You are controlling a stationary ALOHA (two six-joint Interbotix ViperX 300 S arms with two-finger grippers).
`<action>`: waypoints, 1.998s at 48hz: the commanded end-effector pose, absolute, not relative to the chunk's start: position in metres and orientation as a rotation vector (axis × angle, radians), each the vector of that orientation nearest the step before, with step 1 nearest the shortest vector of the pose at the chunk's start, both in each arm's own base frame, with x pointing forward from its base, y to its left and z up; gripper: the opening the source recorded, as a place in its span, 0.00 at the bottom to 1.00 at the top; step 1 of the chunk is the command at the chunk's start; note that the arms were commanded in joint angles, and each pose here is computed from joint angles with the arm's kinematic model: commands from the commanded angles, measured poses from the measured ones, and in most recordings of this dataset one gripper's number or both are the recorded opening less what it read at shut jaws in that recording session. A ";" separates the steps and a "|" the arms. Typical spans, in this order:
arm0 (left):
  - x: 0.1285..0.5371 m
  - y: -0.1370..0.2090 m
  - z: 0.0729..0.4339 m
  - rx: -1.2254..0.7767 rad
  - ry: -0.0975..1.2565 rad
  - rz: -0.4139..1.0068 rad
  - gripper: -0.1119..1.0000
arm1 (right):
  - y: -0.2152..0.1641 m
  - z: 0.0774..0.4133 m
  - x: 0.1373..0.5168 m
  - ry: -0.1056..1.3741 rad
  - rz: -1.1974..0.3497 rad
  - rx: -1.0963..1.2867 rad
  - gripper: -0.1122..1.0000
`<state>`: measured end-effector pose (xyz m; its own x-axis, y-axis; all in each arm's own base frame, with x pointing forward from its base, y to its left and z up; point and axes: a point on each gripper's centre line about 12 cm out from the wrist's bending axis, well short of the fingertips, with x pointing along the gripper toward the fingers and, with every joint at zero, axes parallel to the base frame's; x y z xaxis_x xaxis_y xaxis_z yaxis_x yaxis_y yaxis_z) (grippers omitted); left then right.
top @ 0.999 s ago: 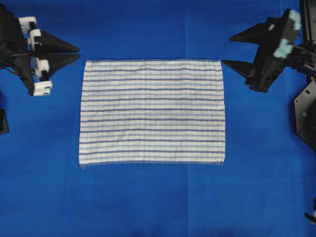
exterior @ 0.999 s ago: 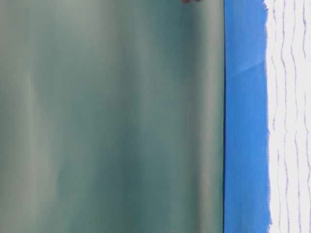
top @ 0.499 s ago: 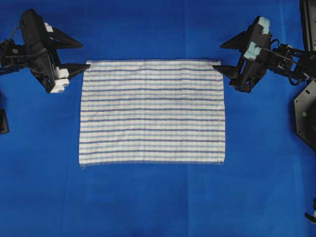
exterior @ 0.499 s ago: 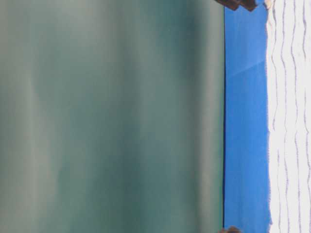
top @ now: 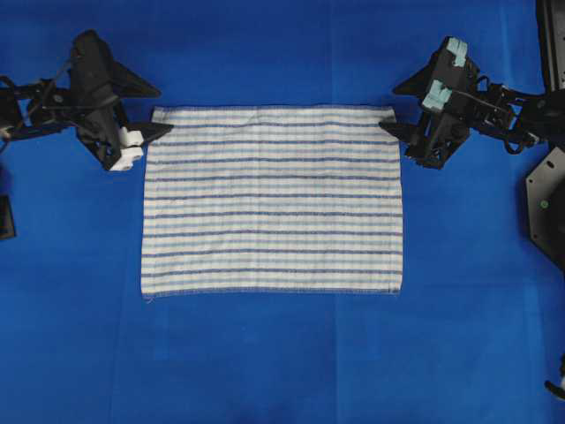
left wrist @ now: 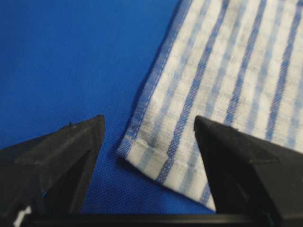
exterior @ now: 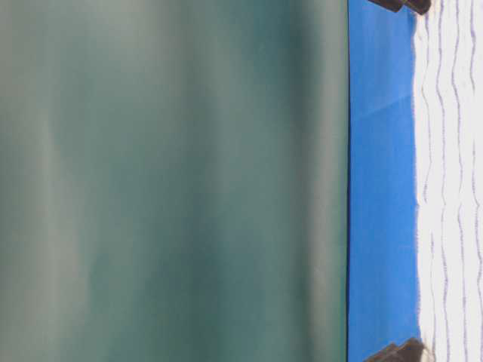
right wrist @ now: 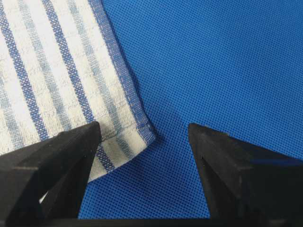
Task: Fold the blue towel.
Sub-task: 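Move both grippers to the towel's top corners, left and right, then grasp the top corners of the striped towel with both grippers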
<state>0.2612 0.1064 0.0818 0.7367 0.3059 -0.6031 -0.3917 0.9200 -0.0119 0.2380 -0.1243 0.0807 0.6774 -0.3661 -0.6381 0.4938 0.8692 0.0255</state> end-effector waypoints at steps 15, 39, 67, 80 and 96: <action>0.260 0.111 0.070 -0.162 0.673 0.405 0.62 | -0.127 0.085 0.241 0.645 -0.494 0.201 0.70; 0.258 0.115 0.070 -0.167 0.673 0.418 0.18 | -0.126 0.085 0.242 0.648 -0.488 0.200 0.13; 0.260 0.112 0.096 -0.156 0.643 0.405 0.15 | -0.119 0.116 0.244 0.590 -0.465 0.185 0.07; 0.263 0.100 0.127 -0.132 0.609 0.361 0.15 | -0.106 0.147 0.243 0.538 -0.424 0.169 0.07; 0.259 0.079 0.146 -0.117 0.580 0.299 0.15 | -0.087 0.168 0.237 0.505 -0.373 0.178 0.07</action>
